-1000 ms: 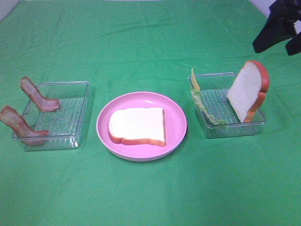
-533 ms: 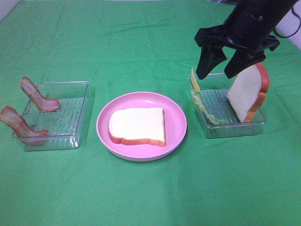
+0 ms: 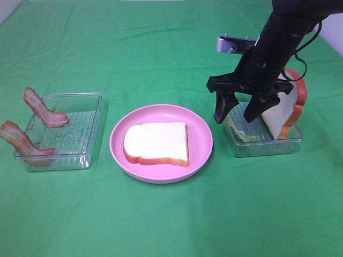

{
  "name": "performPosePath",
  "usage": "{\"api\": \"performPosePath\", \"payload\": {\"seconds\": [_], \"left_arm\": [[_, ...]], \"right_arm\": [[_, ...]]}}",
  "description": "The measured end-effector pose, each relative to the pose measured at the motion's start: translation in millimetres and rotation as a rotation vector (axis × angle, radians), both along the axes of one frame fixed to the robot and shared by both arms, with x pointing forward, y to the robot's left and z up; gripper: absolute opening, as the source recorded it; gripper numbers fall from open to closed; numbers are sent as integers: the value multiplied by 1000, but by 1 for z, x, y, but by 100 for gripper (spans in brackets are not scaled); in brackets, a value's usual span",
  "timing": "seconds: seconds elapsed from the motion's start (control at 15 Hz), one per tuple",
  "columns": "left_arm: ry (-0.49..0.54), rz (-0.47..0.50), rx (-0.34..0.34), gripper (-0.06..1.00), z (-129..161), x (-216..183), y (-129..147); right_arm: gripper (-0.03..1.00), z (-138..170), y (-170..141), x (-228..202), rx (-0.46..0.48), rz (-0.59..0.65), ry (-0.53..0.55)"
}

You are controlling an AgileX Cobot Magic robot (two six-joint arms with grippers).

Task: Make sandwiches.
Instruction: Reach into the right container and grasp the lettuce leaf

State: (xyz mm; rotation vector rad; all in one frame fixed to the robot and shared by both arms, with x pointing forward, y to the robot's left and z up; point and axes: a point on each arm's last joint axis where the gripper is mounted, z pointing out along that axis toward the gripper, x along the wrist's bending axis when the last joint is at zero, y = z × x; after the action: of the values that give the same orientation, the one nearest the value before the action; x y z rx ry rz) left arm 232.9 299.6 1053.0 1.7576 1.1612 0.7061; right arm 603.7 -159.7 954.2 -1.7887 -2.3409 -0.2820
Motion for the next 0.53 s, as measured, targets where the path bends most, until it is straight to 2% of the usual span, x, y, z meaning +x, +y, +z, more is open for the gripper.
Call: {"api": "performPosePath", "payload": {"seconds": [0.2, 0.47, 0.53], "left_arm": [[0, 0, 0, 86, 0, 0, 0], [0, 0, 1, 86, 0, 0, 0], [0, 0, 1, 86, 0, 0, 0]], "right_arm": [[65, -13, 0, 7, -15, -5, -26], [48, -14, -3, 9, -51, 6, -52], [41, -14, -3, 9, -55, 7, -53]]}}
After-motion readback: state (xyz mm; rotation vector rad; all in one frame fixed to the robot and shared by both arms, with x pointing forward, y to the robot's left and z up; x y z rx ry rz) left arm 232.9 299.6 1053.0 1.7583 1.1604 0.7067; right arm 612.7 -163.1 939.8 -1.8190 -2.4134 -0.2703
